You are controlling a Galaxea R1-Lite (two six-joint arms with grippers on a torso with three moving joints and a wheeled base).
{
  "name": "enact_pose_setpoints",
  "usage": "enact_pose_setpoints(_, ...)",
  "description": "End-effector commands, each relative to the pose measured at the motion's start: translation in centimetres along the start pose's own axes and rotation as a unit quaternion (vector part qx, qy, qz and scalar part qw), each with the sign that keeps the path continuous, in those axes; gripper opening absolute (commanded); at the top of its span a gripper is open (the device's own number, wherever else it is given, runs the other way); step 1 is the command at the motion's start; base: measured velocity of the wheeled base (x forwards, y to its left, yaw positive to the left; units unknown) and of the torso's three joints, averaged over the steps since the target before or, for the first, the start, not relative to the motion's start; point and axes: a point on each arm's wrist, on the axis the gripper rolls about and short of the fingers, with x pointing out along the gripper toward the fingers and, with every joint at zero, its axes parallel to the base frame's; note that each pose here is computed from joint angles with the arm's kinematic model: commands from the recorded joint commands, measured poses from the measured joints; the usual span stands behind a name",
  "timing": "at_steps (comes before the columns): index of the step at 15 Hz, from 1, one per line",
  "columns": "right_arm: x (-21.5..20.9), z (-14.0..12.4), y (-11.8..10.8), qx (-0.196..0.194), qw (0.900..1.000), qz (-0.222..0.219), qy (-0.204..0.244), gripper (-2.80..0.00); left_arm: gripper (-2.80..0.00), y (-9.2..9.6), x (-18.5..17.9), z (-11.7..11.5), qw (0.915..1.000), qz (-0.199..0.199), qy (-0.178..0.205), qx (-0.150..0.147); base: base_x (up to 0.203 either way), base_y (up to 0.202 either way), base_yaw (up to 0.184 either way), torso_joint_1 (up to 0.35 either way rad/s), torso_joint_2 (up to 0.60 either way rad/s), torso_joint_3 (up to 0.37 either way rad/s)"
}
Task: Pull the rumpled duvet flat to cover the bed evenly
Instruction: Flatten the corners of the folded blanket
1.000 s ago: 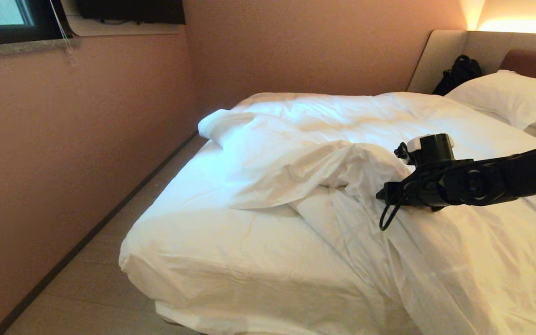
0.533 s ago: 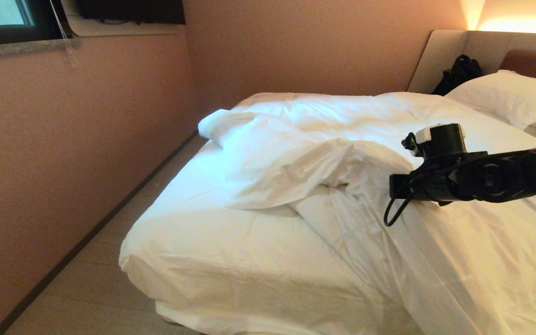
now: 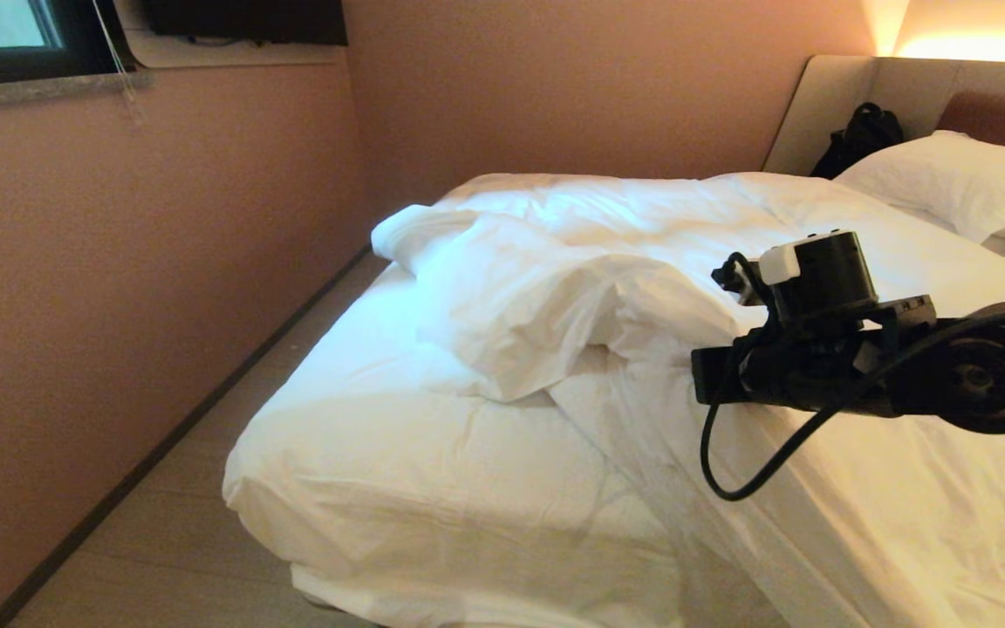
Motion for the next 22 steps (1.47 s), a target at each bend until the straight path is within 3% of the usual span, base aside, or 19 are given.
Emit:
enact_pose_setpoints(1, -2.7, -0.9, 3.1, -0.021, 0.998, 0.052, -0.008, -2.8, -2.8, 0.0, 0.0, 0.0, 1.0, 0.0, 0.0, 0.0, 0.0, 0.0, 0.0, 0.0, 0.0, 0.0)
enact_pose_setpoints(3, -4.1, -2.5, 5.0, -0.045, 0.995, 0.085, 0.005, -2.8, -2.8, 0.0, 0.0, 0.0, 1.0, 0.0, 0.0, 0.0, 0.0, 0.0, 0.0, 0.0, 0.0, 0.0)
enact_pose_setpoints(8, -8.0, -8.0, 6.7, -0.108, 0.982, 0.148, 0.049, -2.8, -2.8, 0.0, 0.0, 0.0, 1.0, 0.0, 0.0, 0.0, 0.0, 0.0, 0.0, 0.0, 0.0, 0.0)
enact_pose_setpoints(11, -8.7, -8.4, 7.0, -0.111, 0.979, 0.166, 0.051, -2.8, -2.8, 0.0, 0.0, 0.0, 1.0, 0.0, 0.0, 0.0, 0.0, 0.0, 0.0, 0.0, 0.0, 0.0)
enact_pose_setpoints(17, -9.2, -11.9, 7.7, -0.13, 0.956, 0.236, 0.12, -2.8, -2.8, 0.0, 0.0, 0.0, 1.0, 0.0, 0.0, 0.0, 0.0, 0.0, 0.0, 0.0, 0.0, 0.0)
enact_pose_setpoints(22, -8.3, -13.6, 7.9, -0.144, 0.947, 0.243, 0.155, -2.8, -2.8, 0.0, 0.0, 0.0, 1.0, 0.0, 0.0, 0.0, 0.0, 0.0, 0.0, 0.0, 0.0, 0.0)
